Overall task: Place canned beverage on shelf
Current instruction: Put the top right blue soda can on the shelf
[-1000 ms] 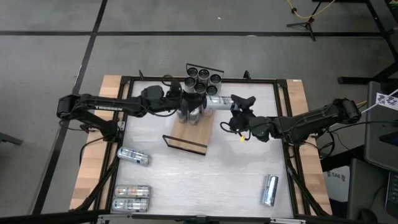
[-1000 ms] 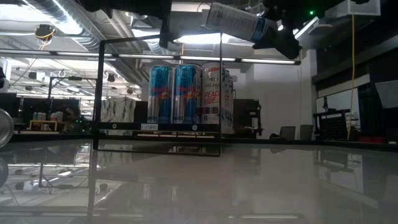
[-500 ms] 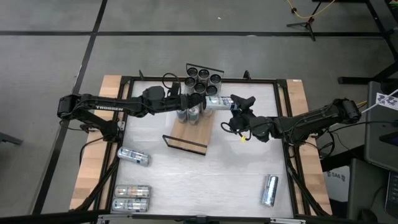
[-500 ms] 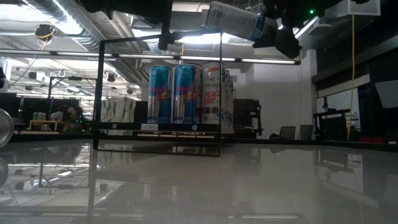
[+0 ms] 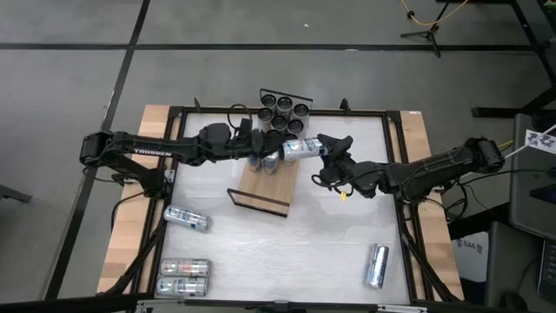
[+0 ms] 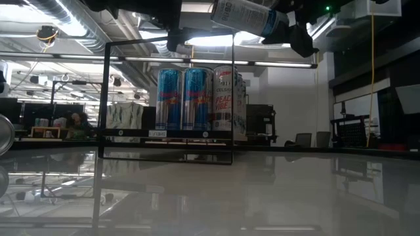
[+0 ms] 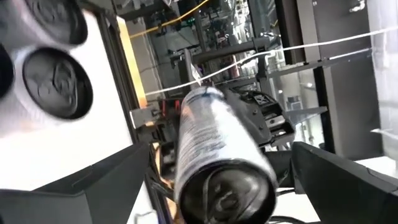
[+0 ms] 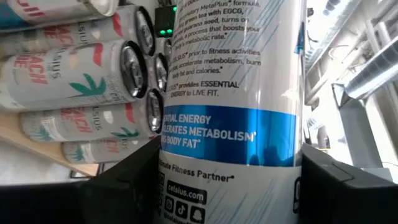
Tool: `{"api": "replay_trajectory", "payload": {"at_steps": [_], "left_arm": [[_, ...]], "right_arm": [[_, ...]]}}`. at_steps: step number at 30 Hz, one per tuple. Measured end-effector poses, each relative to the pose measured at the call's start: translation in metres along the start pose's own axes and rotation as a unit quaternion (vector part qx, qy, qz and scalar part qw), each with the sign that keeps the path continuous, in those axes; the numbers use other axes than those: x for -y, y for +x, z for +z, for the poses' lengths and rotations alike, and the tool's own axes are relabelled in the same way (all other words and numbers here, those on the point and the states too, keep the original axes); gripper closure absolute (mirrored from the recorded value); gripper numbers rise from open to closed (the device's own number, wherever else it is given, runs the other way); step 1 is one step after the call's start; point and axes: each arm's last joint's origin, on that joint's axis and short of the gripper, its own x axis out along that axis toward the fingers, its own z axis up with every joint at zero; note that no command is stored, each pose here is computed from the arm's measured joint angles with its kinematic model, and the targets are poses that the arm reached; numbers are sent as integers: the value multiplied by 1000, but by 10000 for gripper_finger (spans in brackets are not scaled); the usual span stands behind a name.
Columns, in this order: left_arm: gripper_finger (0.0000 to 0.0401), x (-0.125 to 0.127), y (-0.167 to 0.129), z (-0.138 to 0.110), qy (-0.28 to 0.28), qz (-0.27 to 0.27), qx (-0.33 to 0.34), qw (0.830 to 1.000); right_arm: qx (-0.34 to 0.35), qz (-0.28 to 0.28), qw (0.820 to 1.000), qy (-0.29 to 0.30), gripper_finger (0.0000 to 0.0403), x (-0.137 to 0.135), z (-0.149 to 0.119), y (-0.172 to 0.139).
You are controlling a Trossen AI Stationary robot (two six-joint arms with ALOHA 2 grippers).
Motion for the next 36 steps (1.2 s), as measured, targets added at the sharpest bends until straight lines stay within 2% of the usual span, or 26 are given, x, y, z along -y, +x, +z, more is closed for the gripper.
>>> {"api": "replay_trajectory", "payload": {"at_steps": [8,17,25,36], "left_arm": [[11,3,-1,-10,-54,0,-1,999],[11,3,-1,-22,-70,10,25,997],[11,-5,5,-36,-114,25,36,992],[11,-17,22,-43,-167,14,54,984]], "right_arm": [[20,-1,999,-39,148,1,2,0],[24,-1,999,-40,148,1,2,0],[23,0,999,-41,148,1,2,0],[27,6,998,-63,148,-1,2,0]]}}
